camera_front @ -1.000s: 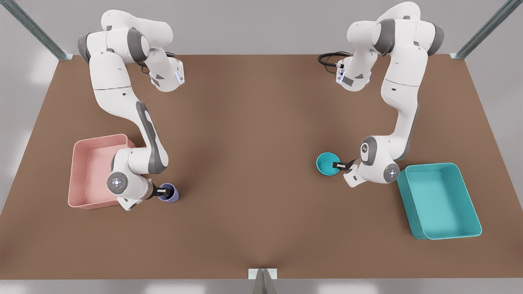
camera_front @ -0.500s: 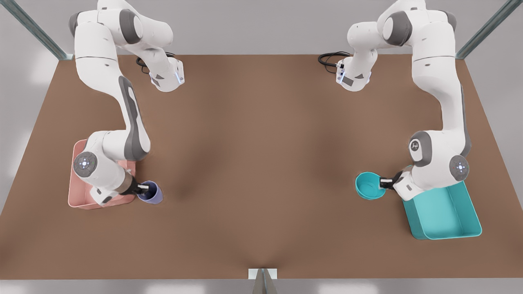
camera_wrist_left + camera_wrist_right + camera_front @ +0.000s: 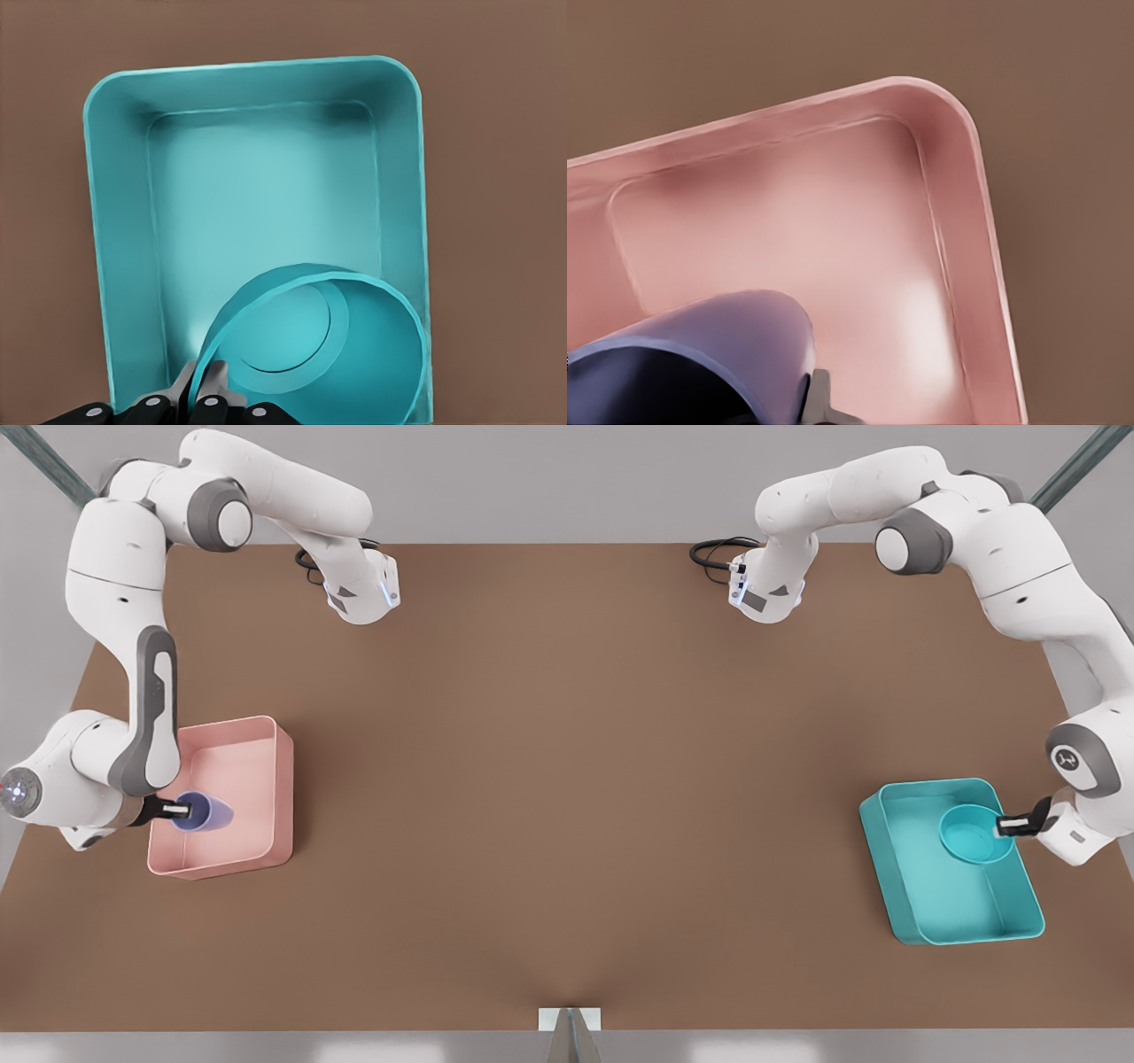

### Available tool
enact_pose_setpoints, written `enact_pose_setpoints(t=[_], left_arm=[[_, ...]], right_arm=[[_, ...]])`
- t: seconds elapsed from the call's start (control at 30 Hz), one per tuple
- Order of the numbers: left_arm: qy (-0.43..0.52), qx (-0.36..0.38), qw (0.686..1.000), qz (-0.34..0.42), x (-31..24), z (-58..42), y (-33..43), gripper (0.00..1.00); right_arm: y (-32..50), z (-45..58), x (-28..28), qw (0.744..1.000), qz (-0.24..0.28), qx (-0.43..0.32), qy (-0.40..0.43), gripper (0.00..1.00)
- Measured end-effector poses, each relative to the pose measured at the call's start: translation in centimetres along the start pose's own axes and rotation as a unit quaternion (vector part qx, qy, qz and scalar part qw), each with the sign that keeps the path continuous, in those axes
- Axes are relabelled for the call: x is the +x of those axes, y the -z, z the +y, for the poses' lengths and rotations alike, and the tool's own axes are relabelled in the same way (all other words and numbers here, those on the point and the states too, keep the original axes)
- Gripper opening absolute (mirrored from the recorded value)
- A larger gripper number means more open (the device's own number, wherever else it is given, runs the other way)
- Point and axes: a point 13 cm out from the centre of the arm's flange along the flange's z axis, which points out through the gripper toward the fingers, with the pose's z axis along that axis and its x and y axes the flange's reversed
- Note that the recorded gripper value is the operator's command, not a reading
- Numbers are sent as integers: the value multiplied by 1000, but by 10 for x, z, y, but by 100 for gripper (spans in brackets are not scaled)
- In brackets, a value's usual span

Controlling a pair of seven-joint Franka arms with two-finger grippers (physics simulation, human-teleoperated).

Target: Put the bowls and cups in different boxes

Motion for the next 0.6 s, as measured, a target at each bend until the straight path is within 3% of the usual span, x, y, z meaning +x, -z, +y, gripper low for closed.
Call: enact_pose_setpoints(t=[0.27,0.3,0.33,0.37,0.5,0.6], left_arm=[[-41,-9,999,22,-7,9,-111,21],[-45,-13,999,20,-9,11,-119,21],[-49,-17,999,17,-11,13,-124,26],[-54,-21,998,13,-13,15,-126,100],[-71,-23,997,-19,-27,12,-90,100],[-117,-31,990,-75,-41,-70,80,100]], right_arm=[[-46,-8,-23,998,-25,7,49,21],[-46,-8,-25,998,-29,8,53,92],[-47,-8,-27,998,-32,9,57,100],[-47,-10,-28,997,-34,14,61,100],[-36,-13,-34,996,-47,27,69,100],[1,-6,-34,995,-64,18,74,100]])
